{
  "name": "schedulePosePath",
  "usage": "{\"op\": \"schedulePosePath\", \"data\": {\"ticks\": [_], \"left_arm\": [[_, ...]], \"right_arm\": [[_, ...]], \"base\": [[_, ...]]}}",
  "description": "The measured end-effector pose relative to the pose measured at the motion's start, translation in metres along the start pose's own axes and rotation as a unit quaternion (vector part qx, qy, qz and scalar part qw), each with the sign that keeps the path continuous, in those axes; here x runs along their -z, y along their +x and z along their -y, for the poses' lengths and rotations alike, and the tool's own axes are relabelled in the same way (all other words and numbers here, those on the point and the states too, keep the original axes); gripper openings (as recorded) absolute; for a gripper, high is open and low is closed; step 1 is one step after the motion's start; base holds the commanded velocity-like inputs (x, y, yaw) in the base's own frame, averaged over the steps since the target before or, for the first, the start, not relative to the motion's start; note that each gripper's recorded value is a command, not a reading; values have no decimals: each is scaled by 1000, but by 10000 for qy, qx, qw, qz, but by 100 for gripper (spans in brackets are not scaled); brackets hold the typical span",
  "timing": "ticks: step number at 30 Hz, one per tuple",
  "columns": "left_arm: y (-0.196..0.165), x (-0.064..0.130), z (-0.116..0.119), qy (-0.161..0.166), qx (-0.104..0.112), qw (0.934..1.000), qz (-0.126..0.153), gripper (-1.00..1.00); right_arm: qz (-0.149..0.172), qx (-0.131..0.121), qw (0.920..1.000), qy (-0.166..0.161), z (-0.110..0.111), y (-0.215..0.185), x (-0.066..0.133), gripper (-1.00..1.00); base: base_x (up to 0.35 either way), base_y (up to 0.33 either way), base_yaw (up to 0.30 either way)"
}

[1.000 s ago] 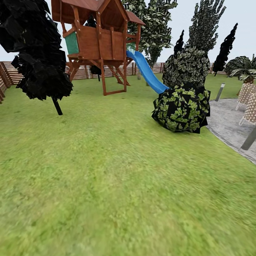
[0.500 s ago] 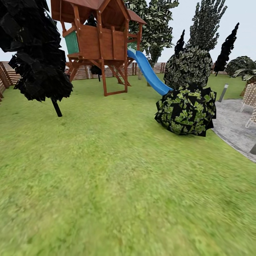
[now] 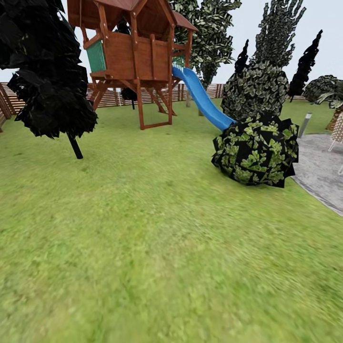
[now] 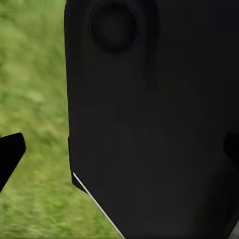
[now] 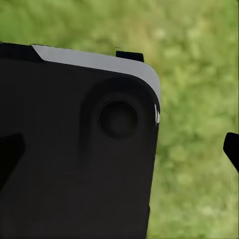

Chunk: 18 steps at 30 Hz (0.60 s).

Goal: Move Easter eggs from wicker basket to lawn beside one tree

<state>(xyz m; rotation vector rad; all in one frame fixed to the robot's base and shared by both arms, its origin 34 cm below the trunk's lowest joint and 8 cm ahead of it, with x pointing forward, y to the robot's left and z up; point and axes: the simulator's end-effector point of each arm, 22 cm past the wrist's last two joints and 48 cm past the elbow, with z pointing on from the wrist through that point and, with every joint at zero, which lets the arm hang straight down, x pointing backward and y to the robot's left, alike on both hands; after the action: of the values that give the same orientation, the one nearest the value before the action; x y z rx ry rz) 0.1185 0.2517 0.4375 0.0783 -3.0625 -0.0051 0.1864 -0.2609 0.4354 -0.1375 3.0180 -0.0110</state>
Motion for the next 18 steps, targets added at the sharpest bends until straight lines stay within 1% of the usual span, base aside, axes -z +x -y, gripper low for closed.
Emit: {"op": "schedulePosePath", "data": {"ticks": [5,10,18], "left_arm": [[0,0,0,0,0,10000,-2,100],[2,0,0,-1,0,10000,-22,100],[3,0,0,-2,1,10000,-36,100]], "right_arm": [[-3,-36,10000,11,0,0,0,100],[-15,-32,10000,14,1,1,0,100],[-32,0,10000,-1,-1,2,0,100]], "base": [[327,144,13],[327,144,93],[327,144,8]]}}
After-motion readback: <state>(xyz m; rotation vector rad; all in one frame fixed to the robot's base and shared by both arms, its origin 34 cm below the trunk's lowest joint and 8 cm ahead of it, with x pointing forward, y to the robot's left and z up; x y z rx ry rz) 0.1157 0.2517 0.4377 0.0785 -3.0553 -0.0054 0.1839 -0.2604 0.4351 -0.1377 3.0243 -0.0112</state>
